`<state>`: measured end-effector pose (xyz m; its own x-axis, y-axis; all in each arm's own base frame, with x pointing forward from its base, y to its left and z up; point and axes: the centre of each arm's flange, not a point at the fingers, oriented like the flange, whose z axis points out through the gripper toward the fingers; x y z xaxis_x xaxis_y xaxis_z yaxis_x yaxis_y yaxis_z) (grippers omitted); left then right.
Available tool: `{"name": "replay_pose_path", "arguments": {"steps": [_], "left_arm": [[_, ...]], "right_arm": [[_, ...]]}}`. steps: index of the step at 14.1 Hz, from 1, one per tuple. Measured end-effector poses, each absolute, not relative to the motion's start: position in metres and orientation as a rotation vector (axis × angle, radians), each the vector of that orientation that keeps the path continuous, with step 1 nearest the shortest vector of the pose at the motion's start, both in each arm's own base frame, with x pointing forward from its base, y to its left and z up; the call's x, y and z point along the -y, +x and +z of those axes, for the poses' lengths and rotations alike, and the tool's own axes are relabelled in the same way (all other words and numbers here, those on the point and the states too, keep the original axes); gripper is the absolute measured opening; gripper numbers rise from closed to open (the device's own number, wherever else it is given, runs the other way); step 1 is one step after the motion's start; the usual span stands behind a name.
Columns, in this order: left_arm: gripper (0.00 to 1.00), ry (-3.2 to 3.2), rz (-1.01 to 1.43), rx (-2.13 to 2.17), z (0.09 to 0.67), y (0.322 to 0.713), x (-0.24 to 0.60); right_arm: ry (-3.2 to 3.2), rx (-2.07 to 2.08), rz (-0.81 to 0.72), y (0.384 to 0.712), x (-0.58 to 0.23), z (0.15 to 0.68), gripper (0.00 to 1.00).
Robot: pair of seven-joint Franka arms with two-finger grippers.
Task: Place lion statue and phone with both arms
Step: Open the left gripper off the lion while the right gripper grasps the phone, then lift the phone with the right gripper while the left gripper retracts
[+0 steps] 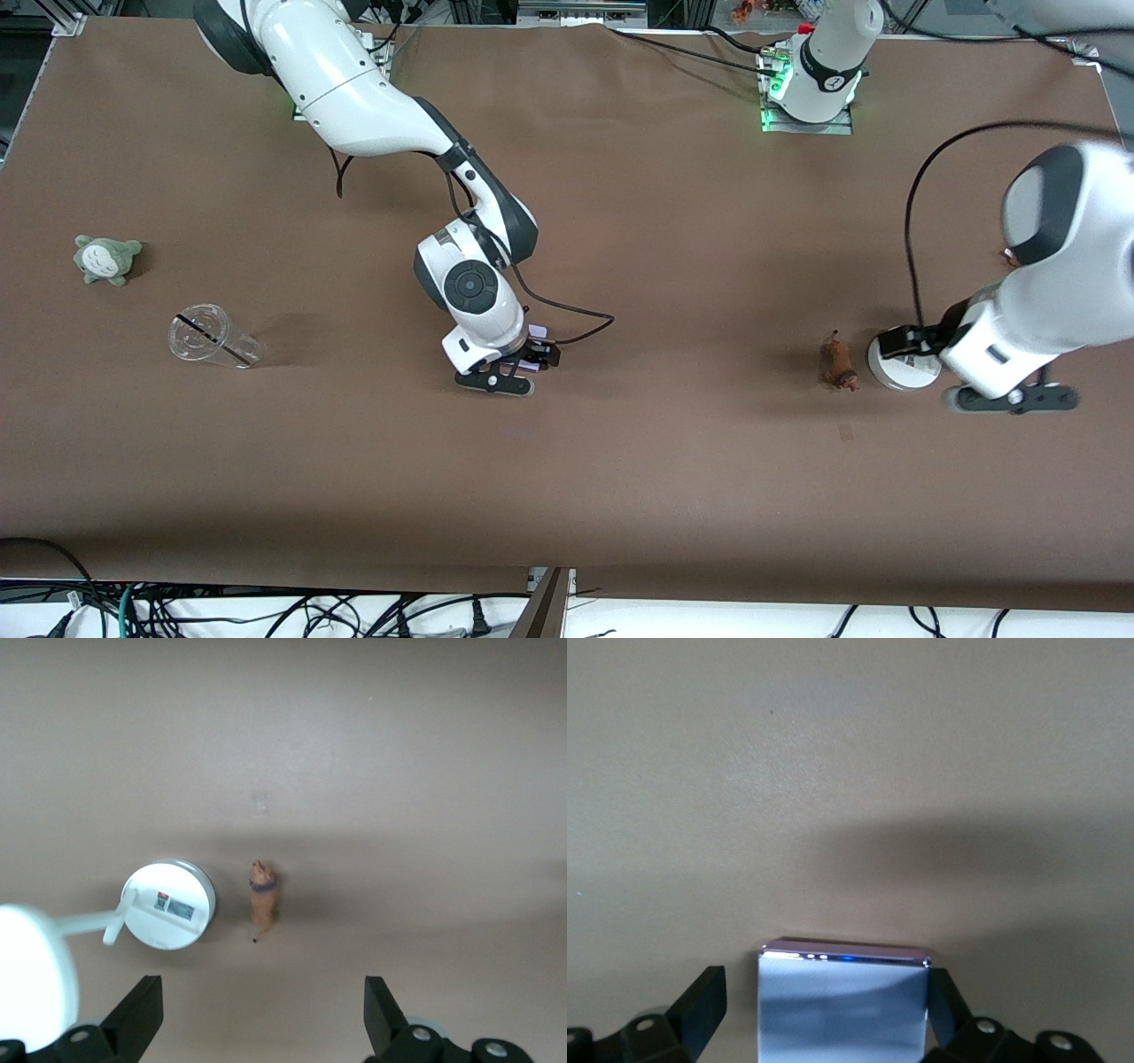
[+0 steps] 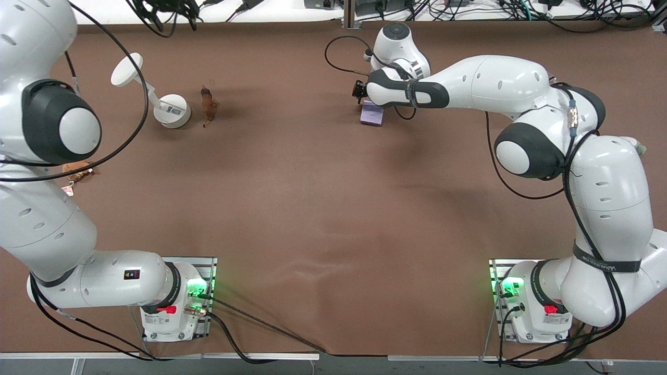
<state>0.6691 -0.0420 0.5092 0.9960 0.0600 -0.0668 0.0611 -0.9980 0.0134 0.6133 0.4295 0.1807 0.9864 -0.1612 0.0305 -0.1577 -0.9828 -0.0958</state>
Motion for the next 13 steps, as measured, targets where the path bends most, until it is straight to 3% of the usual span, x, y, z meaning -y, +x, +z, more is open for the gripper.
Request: {"name": "replay_pose_path", "arguments": {"steps": [6,7,11,13], "left_arm": [[1.0,3.105,-0.103,-0.245,0.614,0.601,-0.007],[1.0,3.108,-0.134,-0.238,0.62,0.591,-0.004],[1.0,3.12,-0.189,-0.176,0.619,0.566,0.021],[1.0,3.121,-0.197,-0.169,0.615,0.564,0.024]], "right_arm": [[-3.043,-0.244,-0.048,0.612,-0.429,0.172,1.0],[-3.044,-0.245,-0.047,0.612,-0.429,0.171,1.0],[-3.044,-0.249,-0.053,0.614,-0.428,0.175,0.84],[-3.046,-0.258,-0.06,0.62,-0.425,0.182,0.84]]}}
